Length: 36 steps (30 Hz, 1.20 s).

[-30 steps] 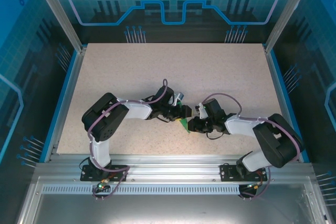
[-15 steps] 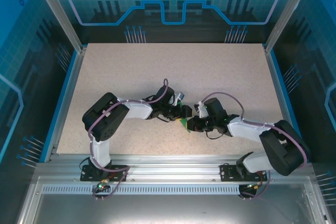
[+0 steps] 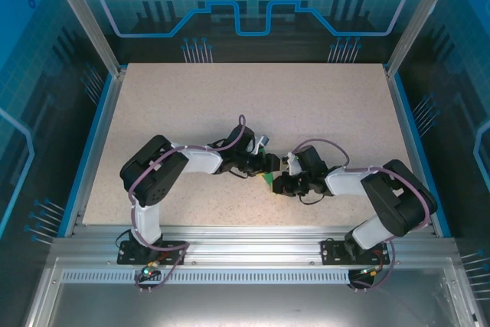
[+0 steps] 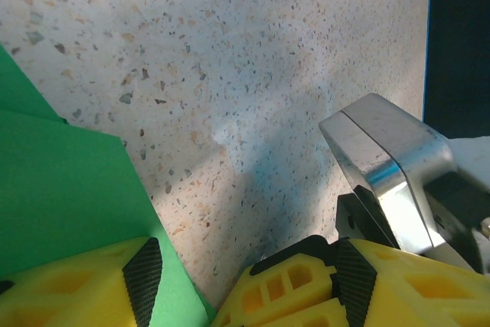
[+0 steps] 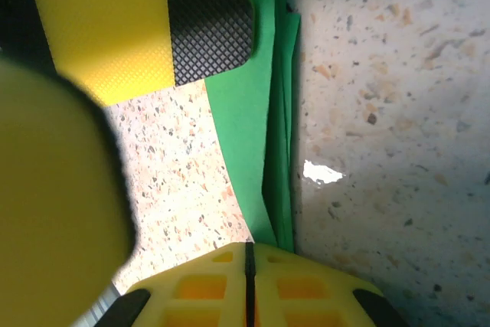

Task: Fold a paper plane with a square sheet of paper (pick it up from the middle)
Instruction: Fold the wing for the fifth time at the center of the table.

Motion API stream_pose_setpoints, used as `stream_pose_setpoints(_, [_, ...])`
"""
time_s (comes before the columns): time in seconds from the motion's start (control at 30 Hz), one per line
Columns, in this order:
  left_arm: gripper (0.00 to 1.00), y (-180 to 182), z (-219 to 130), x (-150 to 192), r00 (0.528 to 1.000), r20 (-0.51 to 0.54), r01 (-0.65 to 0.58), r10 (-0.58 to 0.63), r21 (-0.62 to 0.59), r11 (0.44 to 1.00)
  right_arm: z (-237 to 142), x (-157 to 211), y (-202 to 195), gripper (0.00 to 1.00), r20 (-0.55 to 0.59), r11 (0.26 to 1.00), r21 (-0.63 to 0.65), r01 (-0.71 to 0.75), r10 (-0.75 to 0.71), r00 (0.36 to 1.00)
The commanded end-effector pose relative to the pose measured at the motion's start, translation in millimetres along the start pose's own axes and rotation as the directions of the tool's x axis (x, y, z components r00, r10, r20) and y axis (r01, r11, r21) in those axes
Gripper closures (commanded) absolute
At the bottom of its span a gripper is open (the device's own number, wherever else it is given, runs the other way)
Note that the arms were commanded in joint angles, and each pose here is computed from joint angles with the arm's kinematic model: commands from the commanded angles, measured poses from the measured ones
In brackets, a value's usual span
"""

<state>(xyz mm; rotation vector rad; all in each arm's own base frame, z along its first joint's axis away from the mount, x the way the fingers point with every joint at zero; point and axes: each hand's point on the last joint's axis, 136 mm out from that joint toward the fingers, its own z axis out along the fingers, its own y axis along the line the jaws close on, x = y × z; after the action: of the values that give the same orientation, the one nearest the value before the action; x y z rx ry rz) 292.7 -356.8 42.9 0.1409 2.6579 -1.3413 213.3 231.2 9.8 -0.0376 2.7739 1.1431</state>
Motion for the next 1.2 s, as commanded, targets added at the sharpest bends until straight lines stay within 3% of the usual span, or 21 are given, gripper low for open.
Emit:
stream_pose_setpoints(0.0, [0.34, 10.0, 2.8, 4.9, 1.0, -0.021, 0.002, -0.003, -0.04, 0.999, 3.3, 30.1, -29.5, 0.91, -0.081, 0.994, 0.079, -0.082, 0.088, 0.993])
stream_pose_setpoints(0.43, [0.34, 14.3, 2.1, 4.6, 1.0, -0.018, 0.009, -0.01, -0.057, 0.998, -17.9, 48.3, -37.4, 0.9, -0.075, 0.988, 0.135, -0.071, 0.082, 0.994])
stream_pose_setpoints(0.77, [0.34, 8.9, 2.4, 2.4, 1.0, -0.019, 0.009, -0.01, -0.039, 0.999, -33.0, -5.3, 29.7, 0.86, 0.093, 0.998, -0.058, 0.017, -0.011, 0.996])
stream_pose_setpoints(1.0, [0.34, 6.5, 3.9, 1.5, 1.0, -0.02, 0.016, -0.017, -0.026, 1.0, -10.1, -20.2, 29.2, 0.85, 0.099, 0.998, -0.067, -0.021, 0.028, 0.995])
stream_pose_setpoints(1.17, [0.34, 5.1, 2.5, 1.2, 1.0, -0.018, 0.016, -0.017, -0.023, 1.0, -4.1, -21.1, 10.5, 0.85, 0.12, 0.998, 0.003, -0.06, 0.059, 0.991])
